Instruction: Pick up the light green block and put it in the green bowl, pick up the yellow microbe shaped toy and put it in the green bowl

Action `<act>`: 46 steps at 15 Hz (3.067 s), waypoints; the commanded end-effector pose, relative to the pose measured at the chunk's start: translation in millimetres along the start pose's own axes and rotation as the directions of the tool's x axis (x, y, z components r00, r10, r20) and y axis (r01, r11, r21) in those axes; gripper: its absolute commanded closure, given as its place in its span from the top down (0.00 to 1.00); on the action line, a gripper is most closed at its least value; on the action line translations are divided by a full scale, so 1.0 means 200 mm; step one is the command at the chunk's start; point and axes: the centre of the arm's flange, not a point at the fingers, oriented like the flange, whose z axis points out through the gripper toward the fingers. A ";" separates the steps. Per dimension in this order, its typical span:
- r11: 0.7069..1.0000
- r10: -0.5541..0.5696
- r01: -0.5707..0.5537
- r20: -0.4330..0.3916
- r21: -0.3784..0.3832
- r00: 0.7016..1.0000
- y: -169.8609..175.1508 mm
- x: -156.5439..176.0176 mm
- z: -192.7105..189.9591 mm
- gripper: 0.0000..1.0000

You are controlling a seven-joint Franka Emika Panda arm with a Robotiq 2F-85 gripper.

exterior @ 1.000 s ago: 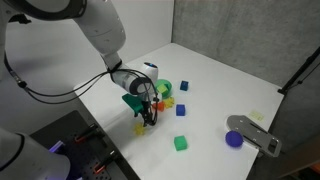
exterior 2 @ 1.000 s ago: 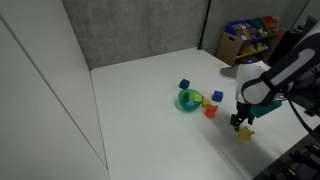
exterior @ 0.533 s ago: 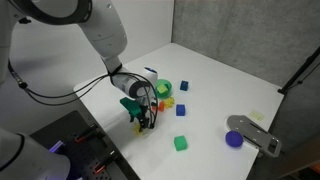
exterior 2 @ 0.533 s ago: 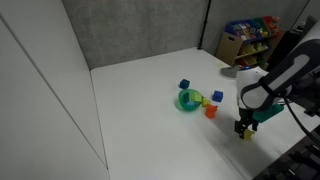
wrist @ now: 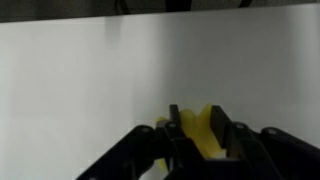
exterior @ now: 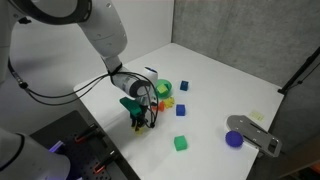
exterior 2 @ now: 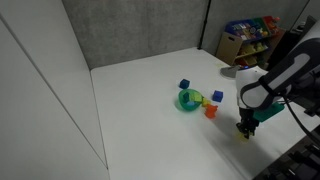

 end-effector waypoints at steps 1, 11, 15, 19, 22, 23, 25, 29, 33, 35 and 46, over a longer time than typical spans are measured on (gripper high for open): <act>1.000 -0.026 0.026 -0.028 -0.007 0.999 -0.01 0.00 -0.10 0.11; 0.997 -0.067 0.073 -0.215 0.022 0.974 -0.15 0.01 -0.60 0.04; 0.994 -0.093 0.108 -0.337 0.025 0.937 -0.24 0.07 -0.88 0.04; 0.991 -0.109 0.130 -0.434 0.019 0.894 -0.36 0.20 -1.12 0.04; 0.990 -0.115 0.140 -0.475 0.018 0.873 -0.46 0.34 -1.24 0.04; 0.991 -0.116 0.137 -0.487 0.008 0.866 -0.48 0.38 -1.26 0.04; 0.990 -0.118 0.140 -0.495 0.006 0.861 -0.53 0.49 -1.27 0.04; 0.987 -0.132 0.157 -0.490 0.011 0.862 -0.60 0.66 -1.17 0.04; 0.984 -0.154 0.178 -0.467 0.007 0.871 -0.66 0.77 -1.02 0.04; 0.983 -0.167 0.185 -0.449 -0.002 0.878 -0.68 0.79 -0.95 0.04; 0.981 -0.190 0.194 -0.284 -0.015 0.940 -0.69 0.69 -0.82 0.05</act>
